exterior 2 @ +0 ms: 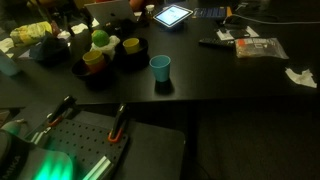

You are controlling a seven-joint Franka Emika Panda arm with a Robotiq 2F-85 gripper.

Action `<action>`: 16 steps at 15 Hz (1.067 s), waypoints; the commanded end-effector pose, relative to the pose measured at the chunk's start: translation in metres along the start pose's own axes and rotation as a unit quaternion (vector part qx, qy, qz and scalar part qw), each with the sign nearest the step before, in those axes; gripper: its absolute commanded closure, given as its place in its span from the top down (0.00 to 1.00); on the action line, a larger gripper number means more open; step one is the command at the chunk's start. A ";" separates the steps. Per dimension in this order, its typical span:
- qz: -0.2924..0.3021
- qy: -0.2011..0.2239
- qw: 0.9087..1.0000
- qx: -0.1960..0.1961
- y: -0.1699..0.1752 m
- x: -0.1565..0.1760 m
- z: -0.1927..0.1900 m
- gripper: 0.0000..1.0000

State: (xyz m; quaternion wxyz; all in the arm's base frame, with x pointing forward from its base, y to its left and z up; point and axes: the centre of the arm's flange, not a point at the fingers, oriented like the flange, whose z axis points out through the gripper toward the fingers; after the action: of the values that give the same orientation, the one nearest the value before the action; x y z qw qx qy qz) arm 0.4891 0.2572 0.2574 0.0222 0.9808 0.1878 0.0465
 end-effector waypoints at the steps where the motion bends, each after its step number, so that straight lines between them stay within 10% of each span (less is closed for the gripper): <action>1: 0.006 0.020 0.999 -0.024 0.002 0.036 0.016 1.00; 9: -0.010 0.028 0.997 -0.074 0.018 0.045 0.054 1.00; 10: -0.014 0.030 0.996 -0.079 0.019 0.044 0.055 0.75; 16: -0.014 0.020 0.996 -0.088 0.013 0.039 0.042 0.57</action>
State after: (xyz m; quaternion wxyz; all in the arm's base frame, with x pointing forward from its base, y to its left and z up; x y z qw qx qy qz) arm 0.5355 0.2515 0.2060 0.0962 0.9715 0.2027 0.0760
